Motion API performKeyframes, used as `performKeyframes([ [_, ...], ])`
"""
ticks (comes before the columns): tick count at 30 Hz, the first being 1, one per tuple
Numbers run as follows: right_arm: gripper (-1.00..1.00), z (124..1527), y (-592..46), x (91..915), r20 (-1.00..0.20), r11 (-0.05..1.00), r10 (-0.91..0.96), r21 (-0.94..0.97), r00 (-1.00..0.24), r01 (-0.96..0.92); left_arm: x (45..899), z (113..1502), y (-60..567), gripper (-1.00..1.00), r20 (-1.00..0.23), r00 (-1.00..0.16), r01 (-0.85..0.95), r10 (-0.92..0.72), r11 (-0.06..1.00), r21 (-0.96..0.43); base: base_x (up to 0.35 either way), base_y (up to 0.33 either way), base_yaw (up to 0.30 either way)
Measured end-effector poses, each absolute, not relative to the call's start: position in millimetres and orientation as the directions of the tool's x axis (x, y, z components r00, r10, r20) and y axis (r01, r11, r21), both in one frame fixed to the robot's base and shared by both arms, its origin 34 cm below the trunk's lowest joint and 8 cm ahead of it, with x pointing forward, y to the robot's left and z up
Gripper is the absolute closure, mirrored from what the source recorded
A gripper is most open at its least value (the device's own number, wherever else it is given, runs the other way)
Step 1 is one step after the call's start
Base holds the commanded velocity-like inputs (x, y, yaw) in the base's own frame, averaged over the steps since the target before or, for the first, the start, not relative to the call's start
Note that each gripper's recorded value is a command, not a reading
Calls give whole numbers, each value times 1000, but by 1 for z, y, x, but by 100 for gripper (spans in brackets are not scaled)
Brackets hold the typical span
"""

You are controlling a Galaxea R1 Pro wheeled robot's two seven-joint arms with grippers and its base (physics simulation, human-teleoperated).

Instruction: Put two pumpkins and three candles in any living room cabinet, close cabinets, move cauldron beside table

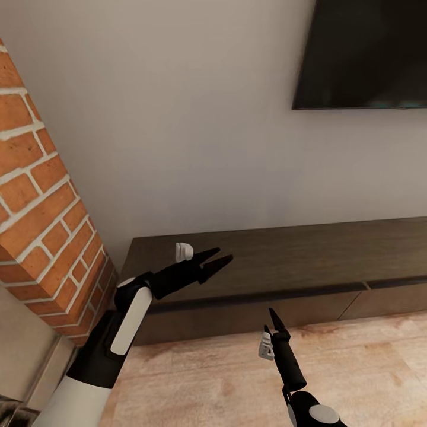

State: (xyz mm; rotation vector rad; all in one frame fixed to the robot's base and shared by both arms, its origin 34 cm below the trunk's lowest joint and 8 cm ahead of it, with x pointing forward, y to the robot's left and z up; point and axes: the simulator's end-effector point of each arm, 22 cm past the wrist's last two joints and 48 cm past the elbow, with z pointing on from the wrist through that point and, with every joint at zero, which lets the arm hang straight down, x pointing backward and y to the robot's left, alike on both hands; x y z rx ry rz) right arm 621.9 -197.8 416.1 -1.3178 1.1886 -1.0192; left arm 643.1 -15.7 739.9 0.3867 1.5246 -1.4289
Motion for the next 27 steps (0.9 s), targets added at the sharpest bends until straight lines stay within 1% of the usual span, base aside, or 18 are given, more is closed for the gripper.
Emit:
performKeyframes([
  [15,-100,415,-197,623,-51,35,-988,-993,146,-109,643,741,-17,-100,-796,-475,771,-375,258,-582,0,0,0],
  [27,-100,412,-206,649,-31,11,-991,-989,132,-148,643,741,-18,-100,-796,-476,771,-374,258,-583,0,0,0],
])
